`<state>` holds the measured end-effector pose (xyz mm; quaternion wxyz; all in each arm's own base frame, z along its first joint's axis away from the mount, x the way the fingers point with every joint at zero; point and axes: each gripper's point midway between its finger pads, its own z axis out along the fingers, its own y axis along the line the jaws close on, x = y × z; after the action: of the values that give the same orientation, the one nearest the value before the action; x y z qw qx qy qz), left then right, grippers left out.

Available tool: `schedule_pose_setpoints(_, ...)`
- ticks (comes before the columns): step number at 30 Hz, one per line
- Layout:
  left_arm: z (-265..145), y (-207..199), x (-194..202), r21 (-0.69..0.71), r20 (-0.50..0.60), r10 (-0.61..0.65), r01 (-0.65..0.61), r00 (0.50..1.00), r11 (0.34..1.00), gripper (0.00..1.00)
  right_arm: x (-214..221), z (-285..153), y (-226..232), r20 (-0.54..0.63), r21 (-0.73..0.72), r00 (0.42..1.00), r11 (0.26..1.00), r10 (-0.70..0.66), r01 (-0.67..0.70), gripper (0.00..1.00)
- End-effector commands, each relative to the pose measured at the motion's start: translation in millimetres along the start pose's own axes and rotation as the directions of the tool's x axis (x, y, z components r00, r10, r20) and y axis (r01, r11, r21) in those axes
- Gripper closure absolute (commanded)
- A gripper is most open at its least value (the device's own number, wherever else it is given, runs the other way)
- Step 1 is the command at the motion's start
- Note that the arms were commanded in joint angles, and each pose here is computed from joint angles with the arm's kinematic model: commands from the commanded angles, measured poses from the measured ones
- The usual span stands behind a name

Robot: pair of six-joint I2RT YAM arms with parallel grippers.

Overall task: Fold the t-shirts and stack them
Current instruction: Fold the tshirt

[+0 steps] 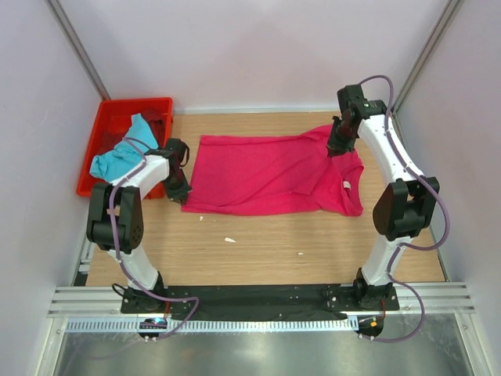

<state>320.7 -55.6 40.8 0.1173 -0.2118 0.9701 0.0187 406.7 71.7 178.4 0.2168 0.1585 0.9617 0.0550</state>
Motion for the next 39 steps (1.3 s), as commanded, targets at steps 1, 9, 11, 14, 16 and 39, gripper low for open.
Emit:
schedule_pose_setpoints(1,-6.7,-4.6,-13.1,0.008,0.029,-0.021,0.021,0.999,1.0,1.0,-15.5,-14.8,-6.3,0.058,0.038,0.998,0.999,-0.033,0.03,0.99)
schedule_pose_setpoints(9,-8.0,-9.6,-14.8,0.026,0.024,-0.033,0.032,0.999,0.999,1.0,-23.5,-20.8,-5.1,0.09,0.033,0.995,0.999,-0.039,0.036,0.99)
schedule_pose_setpoints(11,-9.5,-10.9,-16.8,0.03,0.027,-0.033,0.033,0.999,0.999,1.0,-24.3,-19.7,-5.3,0.092,0.032,0.995,0.999,-0.034,0.031,0.99)
schedule_pose_setpoints(14,-9.9,-12.7,-19.7,0.029,0.029,-0.038,0.037,0.999,0.999,1.0,-28.4,-20.8,-9.2,0.106,0.059,0.994,0.998,-0.033,0.027,0.99)
schedule_pose_setpoints(16,-10.5,-15.9,-21.5,0.038,0.031,-0.041,0.039,0.999,0.998,1.0,-29.5,-21.4,-13.3,0.107,0.074,0.994,0.997,-0.031,0.024,0.99)
schedule_pose_setpoints(39,-10.5,-30.0,-41.5,0.058,0.046,-0.053,0.05,0.998,0.997,1.0,-39.6,-12.1,-31.0,0.105,0.119,0.995,0.993,-0.002,-0.01,0.99)
